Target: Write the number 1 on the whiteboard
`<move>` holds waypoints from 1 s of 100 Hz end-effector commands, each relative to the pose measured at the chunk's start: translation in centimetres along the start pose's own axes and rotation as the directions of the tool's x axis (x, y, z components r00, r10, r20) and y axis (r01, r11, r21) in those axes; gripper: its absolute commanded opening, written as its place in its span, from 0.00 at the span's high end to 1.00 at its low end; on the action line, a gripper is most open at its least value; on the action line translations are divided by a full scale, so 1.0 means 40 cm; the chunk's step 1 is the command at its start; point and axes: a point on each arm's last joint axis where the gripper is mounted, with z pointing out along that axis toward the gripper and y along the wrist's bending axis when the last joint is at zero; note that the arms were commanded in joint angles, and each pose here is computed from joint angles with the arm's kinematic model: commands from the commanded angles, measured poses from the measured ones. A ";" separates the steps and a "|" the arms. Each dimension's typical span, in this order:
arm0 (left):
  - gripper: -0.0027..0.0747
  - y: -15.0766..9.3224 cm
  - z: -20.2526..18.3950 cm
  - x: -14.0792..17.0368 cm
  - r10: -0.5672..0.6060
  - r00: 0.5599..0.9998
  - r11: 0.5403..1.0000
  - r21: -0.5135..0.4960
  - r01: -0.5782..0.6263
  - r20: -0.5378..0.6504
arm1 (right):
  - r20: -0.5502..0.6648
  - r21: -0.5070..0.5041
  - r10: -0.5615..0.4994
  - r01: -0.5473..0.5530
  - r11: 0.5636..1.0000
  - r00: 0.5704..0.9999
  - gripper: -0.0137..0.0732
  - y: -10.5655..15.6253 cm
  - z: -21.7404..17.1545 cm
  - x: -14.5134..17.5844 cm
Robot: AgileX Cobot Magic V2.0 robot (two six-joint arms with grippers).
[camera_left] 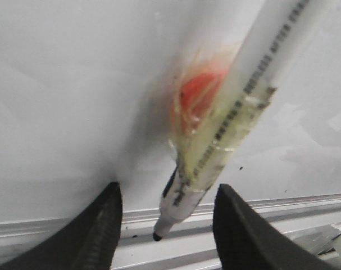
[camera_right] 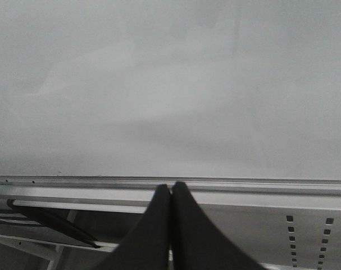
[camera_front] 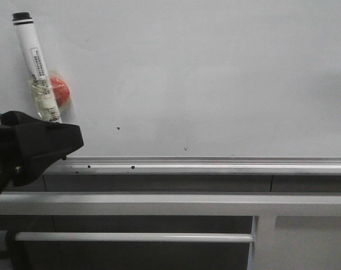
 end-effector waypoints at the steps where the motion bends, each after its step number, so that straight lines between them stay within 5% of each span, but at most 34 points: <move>1: 0.53 -0.042 -0.004 -0.068 -0.023 0.967 0.991 0.136 -0.012 0.253 | 0.099 -0.011 -0.013 0.014 1.000 0.995 0.92 0.010 -0.008 -0.042; 34: 0.57 -0.049 -0.016 -0.092 -0.041 0.953 0.989 0.146 -0.003 0.299 | 0.099 -0.010 -0.015 0.016 1.000 0.995 0.92 0.010 -0.008 -0.042; 51: 1.00 -0.055 -0.017 -0.087 -0.030 0.958 0.985 0.173 -0.020 0.284 | 0.099 -0.010 -0.015 0.016 1.000 0.995 0.92 0.010 -0.008 -0.042; 69: 0.99 -0.057 -0.018 -0.086 -0.012 0.959 0.983 0.179 -0.040 0.282 | 0.099 -0.010 -0.015 0.016 1.000 0.995 0.92 0.010 -0.008 -0.042; 82: 0.99 -0.083 -0.021 -0.073 0.110 0.958 0.949 0.258 -0.181 0.264 | 0.092 -0.010 -0.029 0.030 1.000 0.995 0.92 0.010 -0.008 -0.041; 100: 0.99 -0.113 -0.028 -0.047 0.248 0.940 0.869 0.374 -0.322 0.234 | 0.055 -0.107 -0.278 0.282 0.953 0.959 0.92 0.046 -0.027 -0.048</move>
